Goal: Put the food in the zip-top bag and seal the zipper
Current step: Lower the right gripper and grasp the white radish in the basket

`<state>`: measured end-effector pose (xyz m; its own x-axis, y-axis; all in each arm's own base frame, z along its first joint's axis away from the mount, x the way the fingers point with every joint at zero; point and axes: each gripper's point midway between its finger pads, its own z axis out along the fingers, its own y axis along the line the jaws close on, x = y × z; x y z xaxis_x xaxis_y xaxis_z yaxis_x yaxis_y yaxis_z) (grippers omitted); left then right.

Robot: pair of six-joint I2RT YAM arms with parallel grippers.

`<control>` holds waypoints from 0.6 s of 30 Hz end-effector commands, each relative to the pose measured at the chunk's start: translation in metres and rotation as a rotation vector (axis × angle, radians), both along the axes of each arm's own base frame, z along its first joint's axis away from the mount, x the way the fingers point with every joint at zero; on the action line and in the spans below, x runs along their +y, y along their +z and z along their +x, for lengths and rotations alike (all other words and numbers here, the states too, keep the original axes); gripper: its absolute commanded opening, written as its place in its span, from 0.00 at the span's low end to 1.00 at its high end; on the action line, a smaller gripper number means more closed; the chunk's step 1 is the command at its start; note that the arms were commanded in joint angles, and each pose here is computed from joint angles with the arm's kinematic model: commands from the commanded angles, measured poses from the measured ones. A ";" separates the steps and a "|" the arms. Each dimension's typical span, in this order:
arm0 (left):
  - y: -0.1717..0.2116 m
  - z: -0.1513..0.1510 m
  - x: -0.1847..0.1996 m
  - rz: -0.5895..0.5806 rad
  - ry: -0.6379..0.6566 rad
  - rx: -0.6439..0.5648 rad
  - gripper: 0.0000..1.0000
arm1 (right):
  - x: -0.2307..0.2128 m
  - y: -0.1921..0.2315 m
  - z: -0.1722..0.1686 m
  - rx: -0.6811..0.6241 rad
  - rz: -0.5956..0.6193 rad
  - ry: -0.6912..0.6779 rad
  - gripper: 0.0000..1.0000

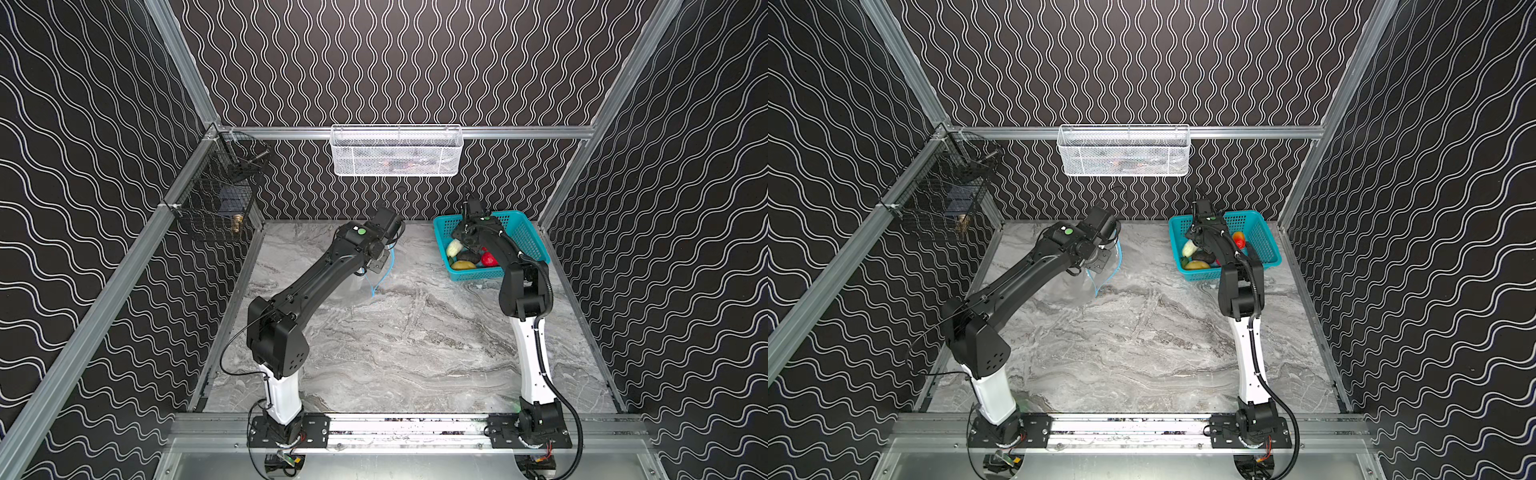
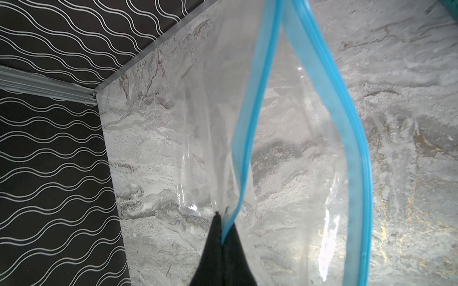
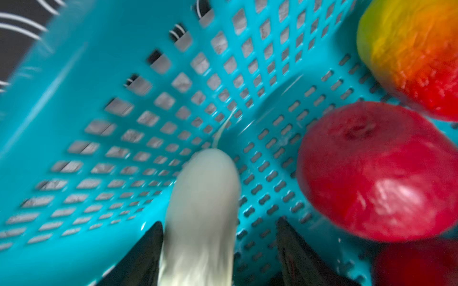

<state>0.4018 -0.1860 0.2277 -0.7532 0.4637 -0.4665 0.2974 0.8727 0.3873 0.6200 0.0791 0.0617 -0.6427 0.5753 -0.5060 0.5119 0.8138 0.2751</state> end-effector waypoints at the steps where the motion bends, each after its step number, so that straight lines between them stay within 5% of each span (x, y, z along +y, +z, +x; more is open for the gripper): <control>1: 0.005 0.000 0.001 0.005 -0.012 -0.014 0.00 | 0.001 -0.002 0.002 -0.003 0.028 -0.005 0.68; 9: 0.001 -0.001 -0.001 -0.004 -0.014 0.001 0.00 | -0.002 -0.001 0.007 -0.023 0.065 -0.012 0.60; 18: -0.002 0.000 -0.002 0.004 -0.012 0.004 0.00 | -0.004 0.009 0.011 -0.060 0.125 -0.011 0.32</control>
<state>0.4011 -0.1862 0.2251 -0.7557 0.4658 -0.4604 0.3017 0.8716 0.3864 0.6305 0.0724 0.0629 -0.6169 0.6245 -0.4789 0.5059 0.7808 0.3665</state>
